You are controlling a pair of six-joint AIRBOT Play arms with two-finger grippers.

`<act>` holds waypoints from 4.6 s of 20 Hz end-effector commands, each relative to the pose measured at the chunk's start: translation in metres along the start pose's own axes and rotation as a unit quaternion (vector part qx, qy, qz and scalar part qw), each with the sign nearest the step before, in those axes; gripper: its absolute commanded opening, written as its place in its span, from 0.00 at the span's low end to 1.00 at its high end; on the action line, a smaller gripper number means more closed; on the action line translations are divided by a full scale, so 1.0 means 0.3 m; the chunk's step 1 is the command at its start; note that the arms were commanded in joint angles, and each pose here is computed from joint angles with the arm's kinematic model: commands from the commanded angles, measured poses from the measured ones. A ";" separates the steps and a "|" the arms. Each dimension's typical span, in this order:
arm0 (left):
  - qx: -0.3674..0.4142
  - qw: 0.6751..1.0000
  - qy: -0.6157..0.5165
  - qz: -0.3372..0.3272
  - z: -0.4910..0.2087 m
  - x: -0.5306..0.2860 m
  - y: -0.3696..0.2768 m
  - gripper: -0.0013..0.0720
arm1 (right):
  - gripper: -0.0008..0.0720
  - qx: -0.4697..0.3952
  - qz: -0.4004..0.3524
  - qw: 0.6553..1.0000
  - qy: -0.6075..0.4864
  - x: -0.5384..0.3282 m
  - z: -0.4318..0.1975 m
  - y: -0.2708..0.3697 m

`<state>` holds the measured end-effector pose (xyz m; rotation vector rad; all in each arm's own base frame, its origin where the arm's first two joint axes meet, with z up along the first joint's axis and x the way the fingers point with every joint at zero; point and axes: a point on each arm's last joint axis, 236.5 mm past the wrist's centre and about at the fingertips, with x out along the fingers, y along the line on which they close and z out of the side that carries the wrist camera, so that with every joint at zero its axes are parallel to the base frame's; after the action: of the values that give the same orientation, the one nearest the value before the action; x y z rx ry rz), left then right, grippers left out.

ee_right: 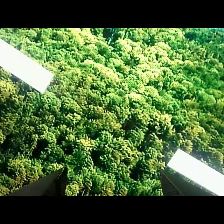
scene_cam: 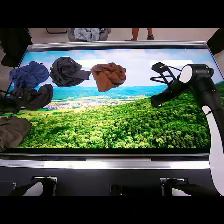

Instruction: Fold the shirts.

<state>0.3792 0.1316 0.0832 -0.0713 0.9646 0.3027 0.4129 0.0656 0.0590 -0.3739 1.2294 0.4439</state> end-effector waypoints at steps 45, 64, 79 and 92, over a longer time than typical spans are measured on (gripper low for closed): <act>0.183 0.863 0.238 -0.406 -0.772 -0.222 -1.407 0.40 | 0.96 -0.018 -0.132 0.983 -0.126 -0.686 -0.122 0.012; 0.027 0.882 0.259 -0.393 -0.681 0.050 -1.037 1.00 | 0.96 -0.044 0.269 0.960 0.059 0.012 -0.282 0.470; 0.034 0.880 0.218 -0.421 -0.610 0.053 -1.131 0.06 | 0.97 0.159 0.364 0.916 -0.063 0.291 -0.265 0.663; 0.082 0.877 0.026 -0.474 -0.173 -0.256 -1.069 0.05 | 0.07 -0.050 0.263 0.942 -0.202 0.029 -0.037 0.576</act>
<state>0.3662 -0.2159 0.0189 -0.4483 1.0998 -0.6582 0.3001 0.2363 -0.0158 0.1850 1.0373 0.9716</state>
